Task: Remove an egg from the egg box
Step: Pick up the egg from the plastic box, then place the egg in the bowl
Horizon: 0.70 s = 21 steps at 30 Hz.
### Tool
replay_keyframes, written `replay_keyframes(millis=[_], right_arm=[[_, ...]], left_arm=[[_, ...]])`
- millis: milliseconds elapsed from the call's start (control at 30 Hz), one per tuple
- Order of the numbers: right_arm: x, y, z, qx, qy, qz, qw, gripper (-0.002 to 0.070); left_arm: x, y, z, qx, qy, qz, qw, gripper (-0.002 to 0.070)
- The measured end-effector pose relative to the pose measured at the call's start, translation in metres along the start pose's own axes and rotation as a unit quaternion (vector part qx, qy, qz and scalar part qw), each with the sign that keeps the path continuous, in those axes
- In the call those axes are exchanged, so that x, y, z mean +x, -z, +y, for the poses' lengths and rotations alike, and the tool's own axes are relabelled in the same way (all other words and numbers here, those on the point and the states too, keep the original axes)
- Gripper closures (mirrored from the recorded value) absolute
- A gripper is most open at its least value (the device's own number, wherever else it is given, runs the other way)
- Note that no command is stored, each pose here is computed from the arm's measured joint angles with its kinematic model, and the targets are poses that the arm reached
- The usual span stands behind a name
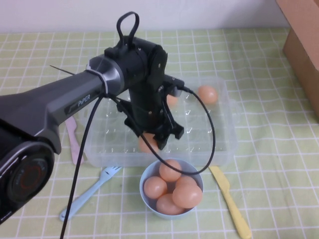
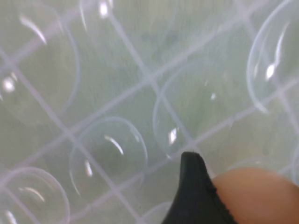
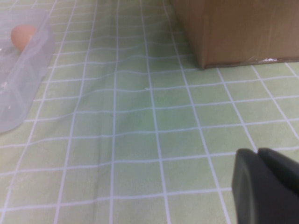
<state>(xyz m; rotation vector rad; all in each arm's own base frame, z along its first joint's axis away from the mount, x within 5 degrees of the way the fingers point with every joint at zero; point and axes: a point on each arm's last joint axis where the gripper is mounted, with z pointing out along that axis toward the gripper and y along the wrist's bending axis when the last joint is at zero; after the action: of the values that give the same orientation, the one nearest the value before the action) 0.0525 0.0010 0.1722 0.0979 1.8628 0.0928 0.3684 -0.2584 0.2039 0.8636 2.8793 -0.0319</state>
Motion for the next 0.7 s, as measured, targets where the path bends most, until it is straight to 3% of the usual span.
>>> replay_keyframes(millis=[433, 700], right_arm=[[0.000, 0.000, 0.000, 0.000, 0.000, 0.000, 1.000, 0.0694], [0.000, 0.000, 0.000, 0.000, 0.000, 0.000, 1.000, 0.0694]], left_arm=[[-0.023, 0.083, 0.001, -0.001, -0.046, -0.119, 0.992, 0.0286], [0.027, 0.159, -0.010, 0.000, -0.093, -0.168, 0.981, 0.0286]])
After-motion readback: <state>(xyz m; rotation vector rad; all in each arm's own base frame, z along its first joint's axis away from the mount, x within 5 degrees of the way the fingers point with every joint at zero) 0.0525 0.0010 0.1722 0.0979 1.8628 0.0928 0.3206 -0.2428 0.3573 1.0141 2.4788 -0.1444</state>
